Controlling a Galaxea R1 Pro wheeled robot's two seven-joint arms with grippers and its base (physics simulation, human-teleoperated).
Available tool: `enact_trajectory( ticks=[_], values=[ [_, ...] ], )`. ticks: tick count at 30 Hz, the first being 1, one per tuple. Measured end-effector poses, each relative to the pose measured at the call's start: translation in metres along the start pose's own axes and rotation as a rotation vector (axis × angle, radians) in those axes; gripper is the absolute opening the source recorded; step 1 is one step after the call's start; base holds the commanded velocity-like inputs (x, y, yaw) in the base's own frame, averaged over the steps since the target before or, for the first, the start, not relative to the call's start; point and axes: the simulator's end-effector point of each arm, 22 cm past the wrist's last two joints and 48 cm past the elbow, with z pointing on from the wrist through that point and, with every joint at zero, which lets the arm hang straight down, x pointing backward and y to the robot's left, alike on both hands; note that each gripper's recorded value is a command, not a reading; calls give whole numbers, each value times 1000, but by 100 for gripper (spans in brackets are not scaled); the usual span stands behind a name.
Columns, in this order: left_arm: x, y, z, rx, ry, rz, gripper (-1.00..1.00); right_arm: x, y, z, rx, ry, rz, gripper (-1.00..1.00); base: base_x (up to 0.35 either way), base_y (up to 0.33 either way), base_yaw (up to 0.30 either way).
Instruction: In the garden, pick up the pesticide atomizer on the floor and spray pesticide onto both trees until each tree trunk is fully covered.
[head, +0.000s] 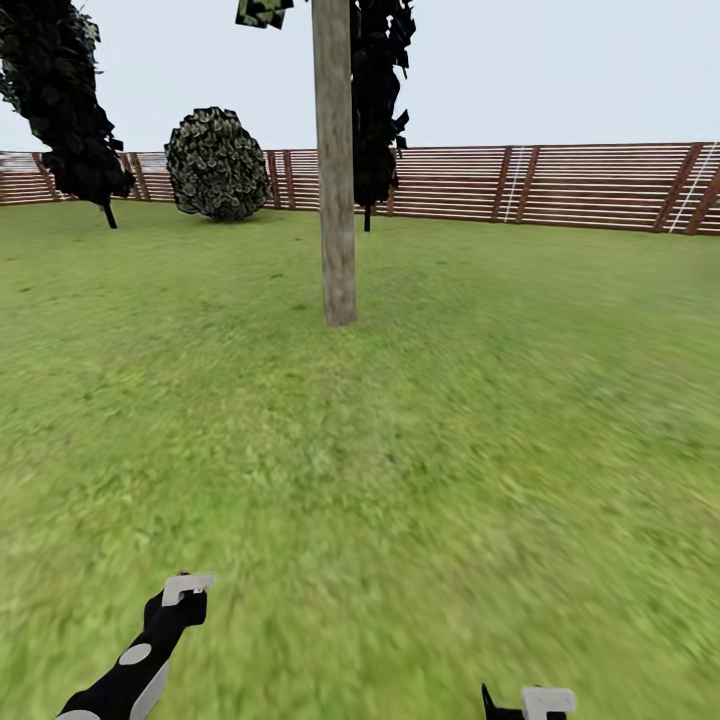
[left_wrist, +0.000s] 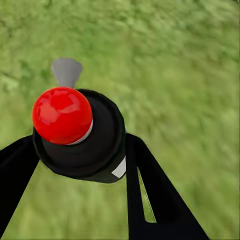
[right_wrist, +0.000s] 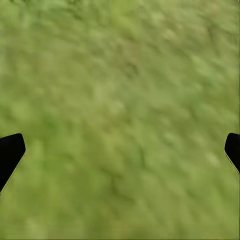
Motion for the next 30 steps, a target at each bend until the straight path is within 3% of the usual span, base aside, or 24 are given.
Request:
enact_trajectory(
  ticks=[30],
  values=[
    [0,-1,0,0,0,-2,-100,0,0,0,0,0,0,100,338,0,0]
  ],
)
